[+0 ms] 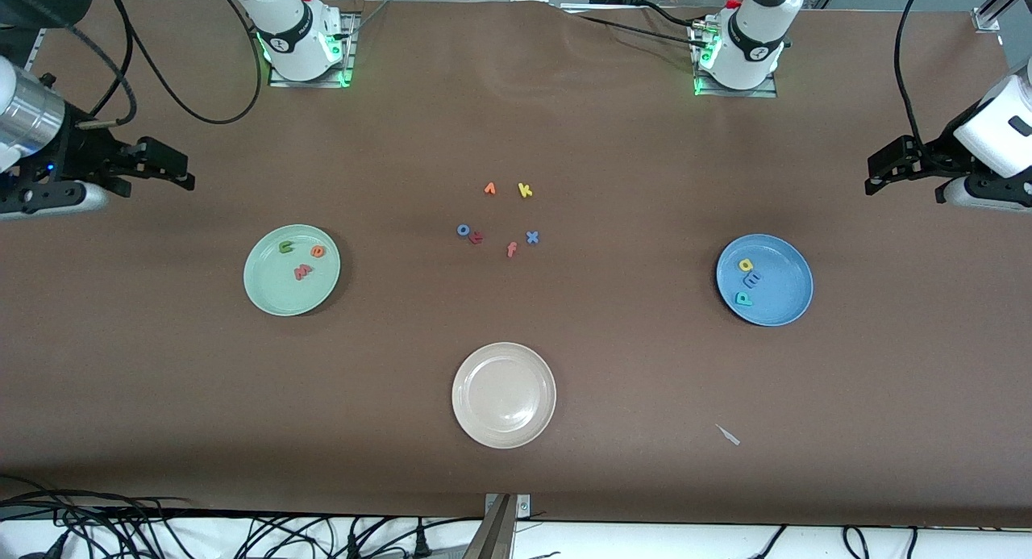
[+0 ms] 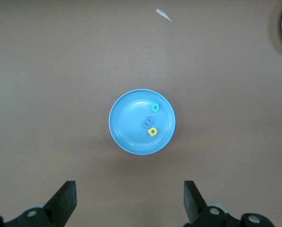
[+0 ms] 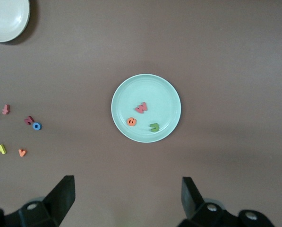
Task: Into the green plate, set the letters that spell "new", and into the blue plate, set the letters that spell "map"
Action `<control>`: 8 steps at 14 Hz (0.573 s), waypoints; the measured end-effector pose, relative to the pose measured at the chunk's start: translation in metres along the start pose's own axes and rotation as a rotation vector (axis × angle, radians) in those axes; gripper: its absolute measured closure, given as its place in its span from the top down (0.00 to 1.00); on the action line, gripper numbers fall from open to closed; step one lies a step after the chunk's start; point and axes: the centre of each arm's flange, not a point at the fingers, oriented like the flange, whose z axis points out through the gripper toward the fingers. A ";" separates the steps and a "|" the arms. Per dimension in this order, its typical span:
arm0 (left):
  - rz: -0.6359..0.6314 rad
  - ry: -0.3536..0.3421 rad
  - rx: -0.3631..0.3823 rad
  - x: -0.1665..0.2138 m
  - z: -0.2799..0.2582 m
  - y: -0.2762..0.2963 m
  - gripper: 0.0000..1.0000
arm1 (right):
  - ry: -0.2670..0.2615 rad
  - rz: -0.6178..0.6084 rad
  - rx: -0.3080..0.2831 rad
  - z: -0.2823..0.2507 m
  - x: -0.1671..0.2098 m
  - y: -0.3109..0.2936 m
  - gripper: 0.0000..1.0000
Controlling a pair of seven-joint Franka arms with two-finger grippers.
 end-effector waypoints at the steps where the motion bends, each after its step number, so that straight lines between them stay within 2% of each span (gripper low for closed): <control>1: 0.000 -0.001 0.000 0.000 0.001 0.000 1.00 | 0.001 -0.004 -0.012 -0.001 -0.002 -0.004 1.00; 8: 0.000 -0.005 -0.001 0.001 0.003 0.000 1.00 | 0.006 -0.011 -0.022 -0.004 -0.003 -0.009 1.00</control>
